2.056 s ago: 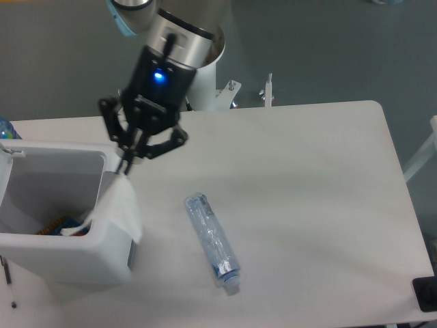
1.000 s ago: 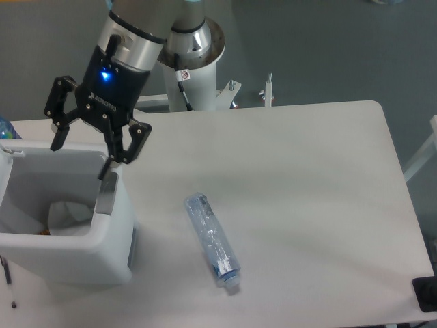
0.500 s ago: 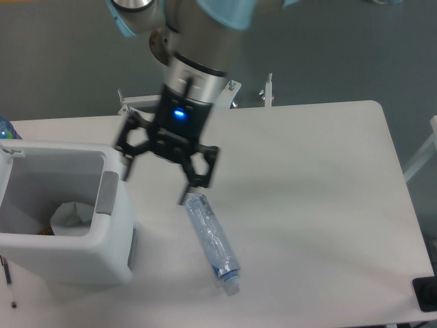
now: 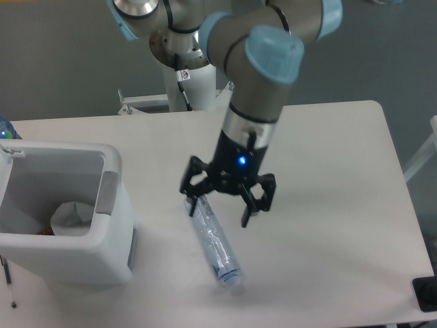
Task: Place the trash in the trash can
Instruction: 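Move the gripper to the cap end of the clear water bottle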
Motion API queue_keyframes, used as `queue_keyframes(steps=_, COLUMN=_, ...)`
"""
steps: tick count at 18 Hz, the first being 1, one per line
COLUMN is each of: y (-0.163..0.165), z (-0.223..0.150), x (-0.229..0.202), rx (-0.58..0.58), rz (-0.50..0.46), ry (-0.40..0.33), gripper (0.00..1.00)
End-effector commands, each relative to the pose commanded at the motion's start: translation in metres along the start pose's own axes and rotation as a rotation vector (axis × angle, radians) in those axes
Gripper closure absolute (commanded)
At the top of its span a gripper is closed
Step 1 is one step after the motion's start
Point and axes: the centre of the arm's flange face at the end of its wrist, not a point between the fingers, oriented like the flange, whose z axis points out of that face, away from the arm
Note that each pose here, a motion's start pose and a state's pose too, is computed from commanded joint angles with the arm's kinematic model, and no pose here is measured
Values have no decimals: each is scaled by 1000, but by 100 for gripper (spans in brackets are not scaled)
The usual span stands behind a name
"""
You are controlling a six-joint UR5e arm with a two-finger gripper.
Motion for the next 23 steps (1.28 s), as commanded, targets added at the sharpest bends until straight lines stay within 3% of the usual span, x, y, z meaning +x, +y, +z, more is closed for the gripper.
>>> queue_keyframes(steps=13, y=-36, z=73, x=-53, rx=-285, rz=-146, ry=-38, gripper=0)
queue_keyframes(steps=23, y=-26, z=147, x=-36, rx=-441, rz=-174, ry=-132, gripper=0)
